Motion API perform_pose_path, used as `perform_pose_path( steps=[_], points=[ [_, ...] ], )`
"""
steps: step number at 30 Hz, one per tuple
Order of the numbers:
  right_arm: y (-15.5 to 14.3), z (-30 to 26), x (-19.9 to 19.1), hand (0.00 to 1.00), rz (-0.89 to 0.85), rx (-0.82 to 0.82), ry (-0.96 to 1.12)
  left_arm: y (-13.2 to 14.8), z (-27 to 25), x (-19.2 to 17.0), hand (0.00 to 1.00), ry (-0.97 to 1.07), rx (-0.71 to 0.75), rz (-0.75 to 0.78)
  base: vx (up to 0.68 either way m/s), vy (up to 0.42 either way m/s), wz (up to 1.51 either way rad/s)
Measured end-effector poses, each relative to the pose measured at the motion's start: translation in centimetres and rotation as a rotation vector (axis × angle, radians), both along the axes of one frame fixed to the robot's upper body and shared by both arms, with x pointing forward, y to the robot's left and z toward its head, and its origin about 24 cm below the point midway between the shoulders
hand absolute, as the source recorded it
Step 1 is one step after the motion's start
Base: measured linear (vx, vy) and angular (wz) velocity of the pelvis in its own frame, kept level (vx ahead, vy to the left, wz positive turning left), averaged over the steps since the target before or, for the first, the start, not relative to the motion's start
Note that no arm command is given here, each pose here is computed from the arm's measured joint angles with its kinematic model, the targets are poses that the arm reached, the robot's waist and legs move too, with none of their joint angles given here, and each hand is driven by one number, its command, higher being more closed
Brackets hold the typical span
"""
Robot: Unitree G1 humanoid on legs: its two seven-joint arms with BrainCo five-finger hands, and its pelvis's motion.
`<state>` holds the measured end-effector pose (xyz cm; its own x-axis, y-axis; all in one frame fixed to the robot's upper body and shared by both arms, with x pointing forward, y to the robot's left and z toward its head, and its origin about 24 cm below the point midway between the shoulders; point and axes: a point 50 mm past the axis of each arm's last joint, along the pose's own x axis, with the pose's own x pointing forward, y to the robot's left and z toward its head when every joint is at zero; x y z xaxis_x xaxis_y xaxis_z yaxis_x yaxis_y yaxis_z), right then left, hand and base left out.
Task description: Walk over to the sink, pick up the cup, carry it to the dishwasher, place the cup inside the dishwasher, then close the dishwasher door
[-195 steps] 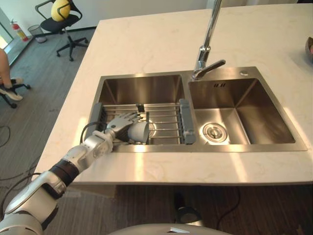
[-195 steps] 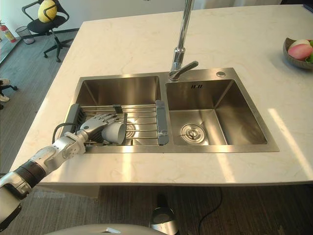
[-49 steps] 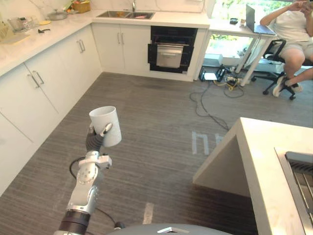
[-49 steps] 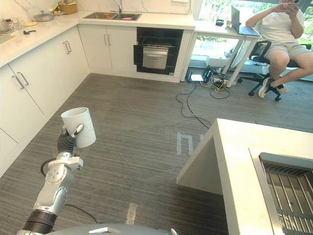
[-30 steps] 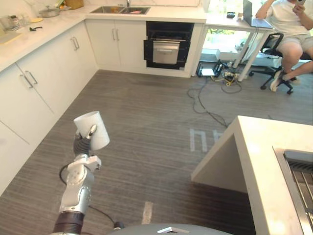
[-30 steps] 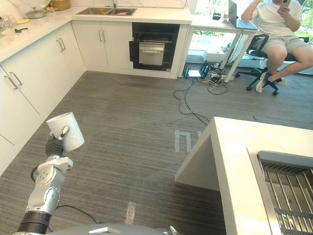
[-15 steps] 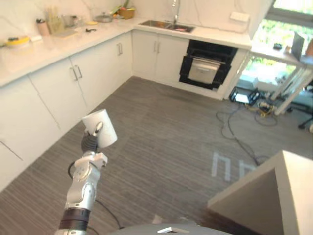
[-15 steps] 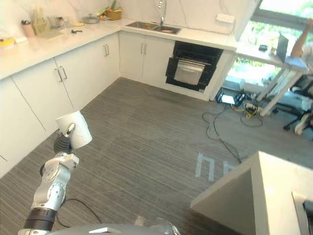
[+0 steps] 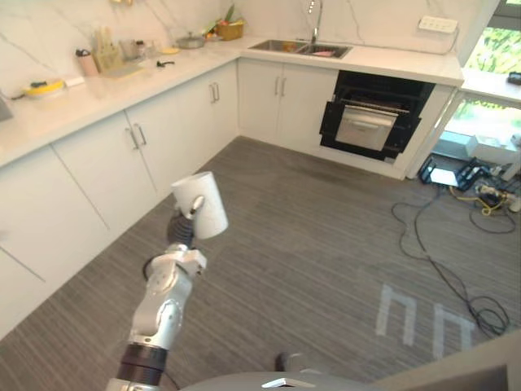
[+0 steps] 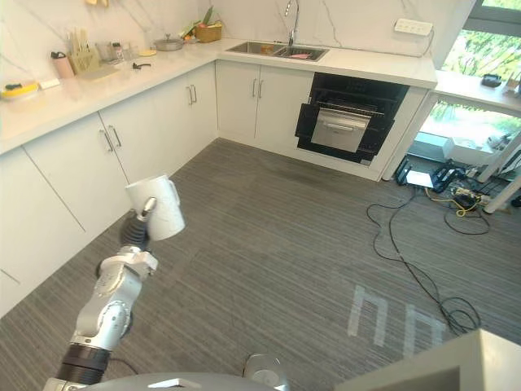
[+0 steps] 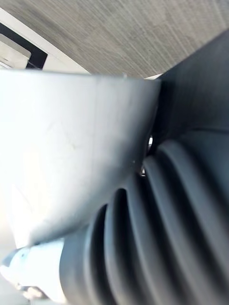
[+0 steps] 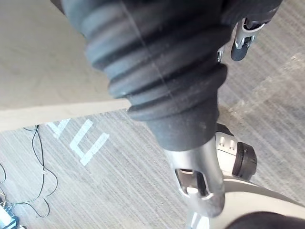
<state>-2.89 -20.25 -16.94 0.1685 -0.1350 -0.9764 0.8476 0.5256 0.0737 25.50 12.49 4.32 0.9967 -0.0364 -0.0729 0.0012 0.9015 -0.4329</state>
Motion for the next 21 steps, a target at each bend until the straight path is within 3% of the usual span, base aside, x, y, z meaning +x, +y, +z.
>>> perform_pose_path(
  steps=[6, 10, 14, 16, 21],
  points=[
    [-1.1, 0.4, 1.2, 0.0, 0.001, -0.097, -0.104, -1.8, -0.2, -0.4, 1.0, 0.005, -0.061, -0.038, 0.38, -0.183, 0.19],
    [-3.4, 1.1, 5.1, 0.0, 0.038, -0.2, -0.229, 0.6, -0.4, -0.4, 1.0, -0.003, -0.039, 0.015, 0.39, -0.072, -0.44],
    [-3.9, 3.6, 14.7, 0.0, 0.184, -0.309, -0.515, 1.8, -0.2, -0.3, 1.0, -0.016, 0.004, 0.021, 0.44, 0.104, -0.89],
    [-4.1, 4.7, 16.9, 0.0, 0.198, -0.345, -0.591, 1.8, 0.3, -0.4, 1.0, -0.039, 0.001, 0.02, 0.49, 0.304, -0.69],
    [-2.4, 4.0, 16.7, 0.0, 0.224, -0.289, -0.553, 4.8, -0.3, -1.5, 1.0, -0.032, 0.046, 0.094, 0.46, 0.271, -0.47]
  ],
)
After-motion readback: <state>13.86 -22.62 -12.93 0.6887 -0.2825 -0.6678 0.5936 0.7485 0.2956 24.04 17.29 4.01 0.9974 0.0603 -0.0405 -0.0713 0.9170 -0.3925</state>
